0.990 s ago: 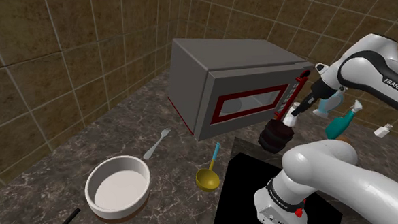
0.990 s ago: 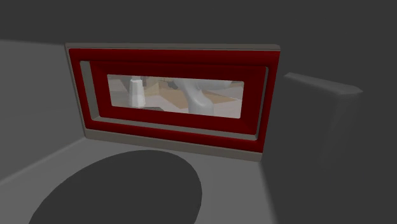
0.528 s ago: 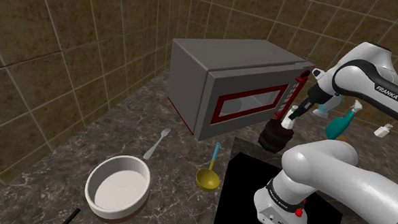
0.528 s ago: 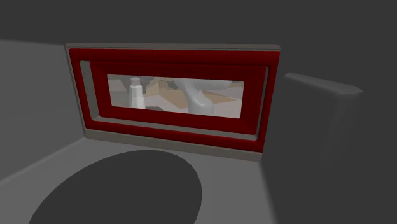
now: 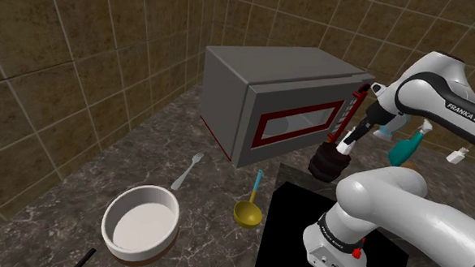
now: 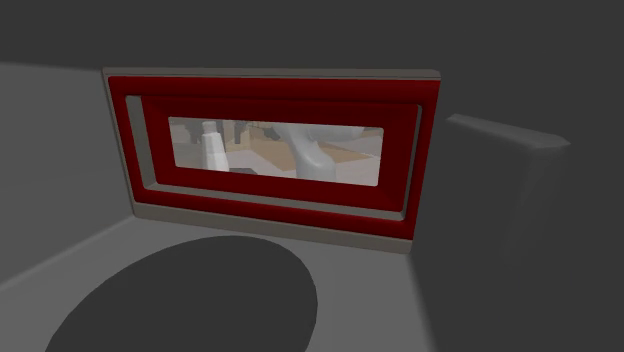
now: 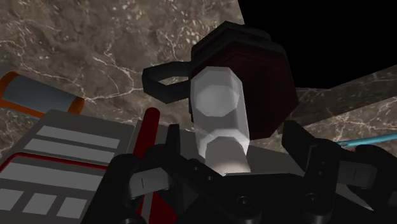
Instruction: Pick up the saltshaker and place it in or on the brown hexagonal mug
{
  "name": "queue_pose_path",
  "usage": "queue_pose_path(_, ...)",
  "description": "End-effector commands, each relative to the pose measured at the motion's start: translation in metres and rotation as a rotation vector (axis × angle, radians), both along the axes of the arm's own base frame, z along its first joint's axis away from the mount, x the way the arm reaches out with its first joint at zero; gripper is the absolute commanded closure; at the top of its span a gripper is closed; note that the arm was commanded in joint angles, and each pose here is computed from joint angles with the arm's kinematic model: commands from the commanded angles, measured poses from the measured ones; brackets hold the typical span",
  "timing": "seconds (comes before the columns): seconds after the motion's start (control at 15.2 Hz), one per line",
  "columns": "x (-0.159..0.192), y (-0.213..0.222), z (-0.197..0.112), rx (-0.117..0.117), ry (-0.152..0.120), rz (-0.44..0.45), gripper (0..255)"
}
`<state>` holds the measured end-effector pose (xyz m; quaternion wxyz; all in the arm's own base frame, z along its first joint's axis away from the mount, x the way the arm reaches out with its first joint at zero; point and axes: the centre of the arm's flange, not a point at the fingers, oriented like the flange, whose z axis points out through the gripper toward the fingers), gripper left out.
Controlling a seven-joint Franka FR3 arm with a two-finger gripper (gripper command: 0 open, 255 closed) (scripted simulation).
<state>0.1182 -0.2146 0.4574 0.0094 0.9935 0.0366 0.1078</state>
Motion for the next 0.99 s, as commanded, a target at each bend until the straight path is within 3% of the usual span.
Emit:
queue_pose_path(0.0,0.000,0.000,-0.001,0.001,0.001,0.001,0)
queue_pose_path(0.13,0.000,0.000,0.000,0.001,0.001,0.001,0)
queue_pose_path(0.4,-0.010,0.000,0.049,0.001,0.001,0.001,0)
queue_pose_path(0.92,-0.010,0.000,0.049,0.001,0.001,0.001,0)
